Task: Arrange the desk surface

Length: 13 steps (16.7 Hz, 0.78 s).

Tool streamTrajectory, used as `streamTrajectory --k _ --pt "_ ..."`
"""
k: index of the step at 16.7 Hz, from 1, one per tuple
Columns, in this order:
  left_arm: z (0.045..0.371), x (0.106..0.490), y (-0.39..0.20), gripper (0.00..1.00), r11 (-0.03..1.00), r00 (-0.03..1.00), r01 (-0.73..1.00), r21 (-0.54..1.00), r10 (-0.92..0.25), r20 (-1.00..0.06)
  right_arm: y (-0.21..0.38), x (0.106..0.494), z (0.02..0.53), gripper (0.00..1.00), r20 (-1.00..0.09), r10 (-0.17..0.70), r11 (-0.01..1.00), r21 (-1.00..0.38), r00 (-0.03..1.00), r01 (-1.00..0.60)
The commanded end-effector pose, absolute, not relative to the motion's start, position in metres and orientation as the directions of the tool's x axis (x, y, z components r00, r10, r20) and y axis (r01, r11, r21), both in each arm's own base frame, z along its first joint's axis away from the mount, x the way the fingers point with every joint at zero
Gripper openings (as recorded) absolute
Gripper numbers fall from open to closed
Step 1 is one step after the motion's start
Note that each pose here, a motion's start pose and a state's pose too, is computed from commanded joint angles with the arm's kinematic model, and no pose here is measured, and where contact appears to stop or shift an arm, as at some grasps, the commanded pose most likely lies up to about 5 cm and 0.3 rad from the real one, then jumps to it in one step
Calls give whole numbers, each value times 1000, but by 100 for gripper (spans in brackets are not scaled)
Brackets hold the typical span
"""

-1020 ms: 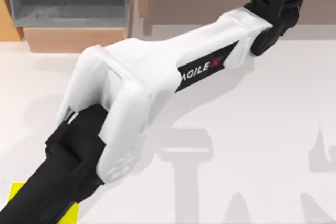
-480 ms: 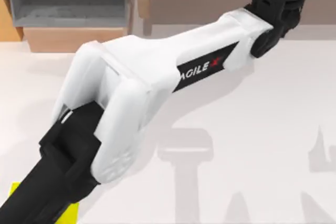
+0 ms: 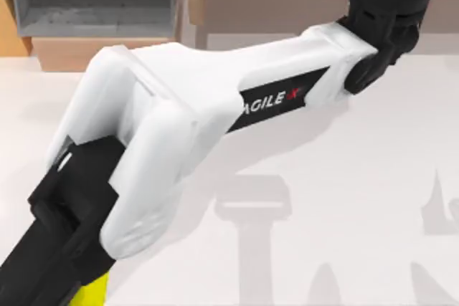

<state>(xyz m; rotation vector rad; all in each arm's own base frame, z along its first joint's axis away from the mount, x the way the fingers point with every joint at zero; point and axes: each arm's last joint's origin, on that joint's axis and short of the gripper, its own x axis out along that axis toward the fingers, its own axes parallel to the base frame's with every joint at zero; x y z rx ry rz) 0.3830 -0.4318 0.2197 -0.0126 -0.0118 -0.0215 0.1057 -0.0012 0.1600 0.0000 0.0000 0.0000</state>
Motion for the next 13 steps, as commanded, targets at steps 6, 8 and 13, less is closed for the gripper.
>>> streamTrajectory --k 6,8,13 --pt "224 380 -427 0 997 997 71 18 -71 6 -1 106 160 100 0 0 1000 0 1000 0" --pt "228 370 -423 0 986 988 153 60 -153 -6 -1 106 160 100 0 0 1000 0 1000 0" --pt "240 328 -397 0 884 907 418 210 -419 -45 -1 106 160 100 0 0 1000 0 1000 0"
